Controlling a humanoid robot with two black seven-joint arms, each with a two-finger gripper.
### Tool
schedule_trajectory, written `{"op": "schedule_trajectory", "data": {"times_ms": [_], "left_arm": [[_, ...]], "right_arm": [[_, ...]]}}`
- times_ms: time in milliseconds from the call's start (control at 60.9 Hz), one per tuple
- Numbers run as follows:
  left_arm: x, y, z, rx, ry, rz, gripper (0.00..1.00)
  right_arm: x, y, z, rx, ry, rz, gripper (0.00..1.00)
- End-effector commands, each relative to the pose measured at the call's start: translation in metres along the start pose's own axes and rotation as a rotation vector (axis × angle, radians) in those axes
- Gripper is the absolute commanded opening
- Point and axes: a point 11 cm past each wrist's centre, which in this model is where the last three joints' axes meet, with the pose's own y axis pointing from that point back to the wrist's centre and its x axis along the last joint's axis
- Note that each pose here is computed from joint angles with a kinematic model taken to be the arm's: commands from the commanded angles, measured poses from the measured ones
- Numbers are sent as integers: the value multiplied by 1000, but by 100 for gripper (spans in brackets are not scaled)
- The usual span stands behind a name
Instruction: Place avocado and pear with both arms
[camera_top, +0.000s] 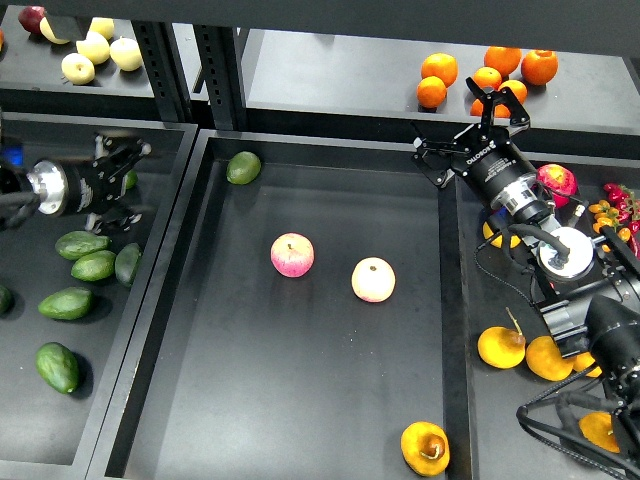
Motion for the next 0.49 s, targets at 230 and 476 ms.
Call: {"op": "schedule_trajectory", "data": {"times_ms": [230,476], "left_arm": [[-39,-29,3,-150,186,-133,94],[-59,-43,-2,-217,296,-201,95]], "right_arm": [[0,0,0,1,0,-1,100],[0,0,1,-10,0,1,100]]}}
